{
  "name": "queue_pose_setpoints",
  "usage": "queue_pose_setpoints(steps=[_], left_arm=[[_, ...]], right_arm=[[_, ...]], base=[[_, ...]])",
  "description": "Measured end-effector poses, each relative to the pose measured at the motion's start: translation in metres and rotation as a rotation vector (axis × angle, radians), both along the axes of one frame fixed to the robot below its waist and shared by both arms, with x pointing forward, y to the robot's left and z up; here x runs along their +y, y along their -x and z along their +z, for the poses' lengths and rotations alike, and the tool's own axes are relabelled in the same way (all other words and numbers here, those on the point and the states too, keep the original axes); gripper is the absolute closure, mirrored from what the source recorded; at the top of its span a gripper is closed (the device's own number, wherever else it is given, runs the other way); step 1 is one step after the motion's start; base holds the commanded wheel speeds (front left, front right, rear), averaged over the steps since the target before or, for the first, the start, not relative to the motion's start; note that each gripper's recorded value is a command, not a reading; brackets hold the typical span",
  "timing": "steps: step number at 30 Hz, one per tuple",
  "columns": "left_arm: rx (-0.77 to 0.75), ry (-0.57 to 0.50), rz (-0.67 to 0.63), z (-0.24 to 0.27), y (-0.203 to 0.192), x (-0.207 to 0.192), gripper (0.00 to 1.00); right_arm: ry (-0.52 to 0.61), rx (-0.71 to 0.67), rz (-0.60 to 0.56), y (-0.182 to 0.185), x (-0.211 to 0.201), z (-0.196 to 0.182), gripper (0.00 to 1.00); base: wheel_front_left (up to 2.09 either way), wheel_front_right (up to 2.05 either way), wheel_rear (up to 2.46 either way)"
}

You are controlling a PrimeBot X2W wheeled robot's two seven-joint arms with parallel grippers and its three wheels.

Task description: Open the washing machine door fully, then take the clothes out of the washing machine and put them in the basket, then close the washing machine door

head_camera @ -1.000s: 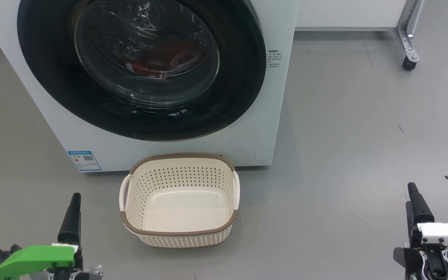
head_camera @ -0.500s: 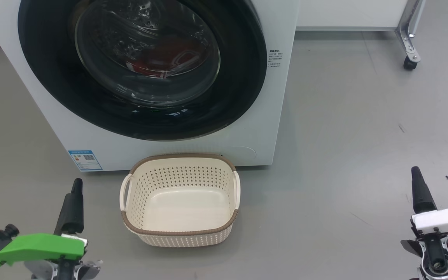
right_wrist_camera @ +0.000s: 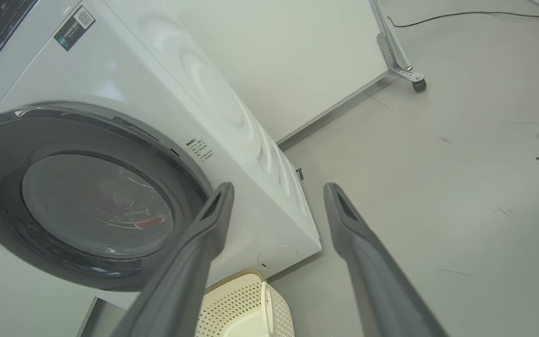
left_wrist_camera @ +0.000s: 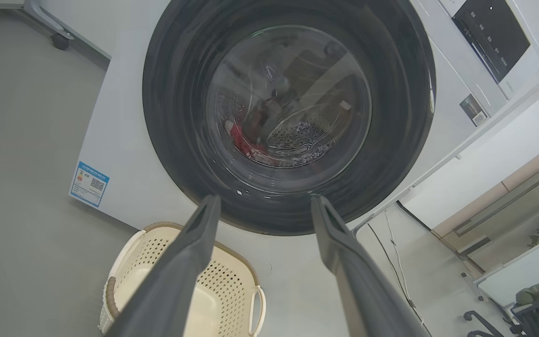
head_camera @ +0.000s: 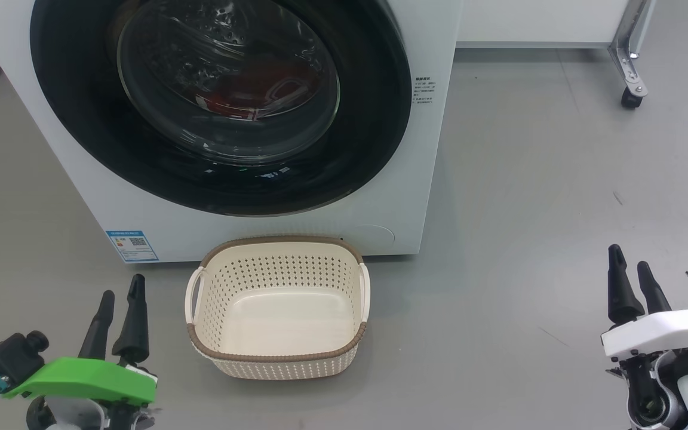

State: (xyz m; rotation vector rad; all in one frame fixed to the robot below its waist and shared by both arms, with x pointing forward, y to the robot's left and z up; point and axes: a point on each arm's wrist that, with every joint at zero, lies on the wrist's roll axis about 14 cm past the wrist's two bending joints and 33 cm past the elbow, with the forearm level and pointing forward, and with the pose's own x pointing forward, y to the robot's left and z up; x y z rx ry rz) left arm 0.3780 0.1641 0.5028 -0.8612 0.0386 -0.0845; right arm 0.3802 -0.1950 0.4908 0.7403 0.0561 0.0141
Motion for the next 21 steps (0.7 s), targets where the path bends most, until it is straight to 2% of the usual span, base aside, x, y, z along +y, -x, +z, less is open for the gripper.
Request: queue_pose_setpoints(steps=[9, 21], left_arm=[[-0.034, -0.169, -0.039, 0.002, 0.002, -0.015, 0.00], [-0.067, -0.337, -0.067, 0.000, 0.005, -0.030, 0.00]], right_arm=[[0.154, -0.005, 0.048, 0.002, 0.015, -0.003, 0.00], [0.323, -0.007, 0.097, 0.007, 0.030, -0.013, 0.00]], base=[[0.00, 0.00, 0.00], [0.00, 0.00, 0.00]])
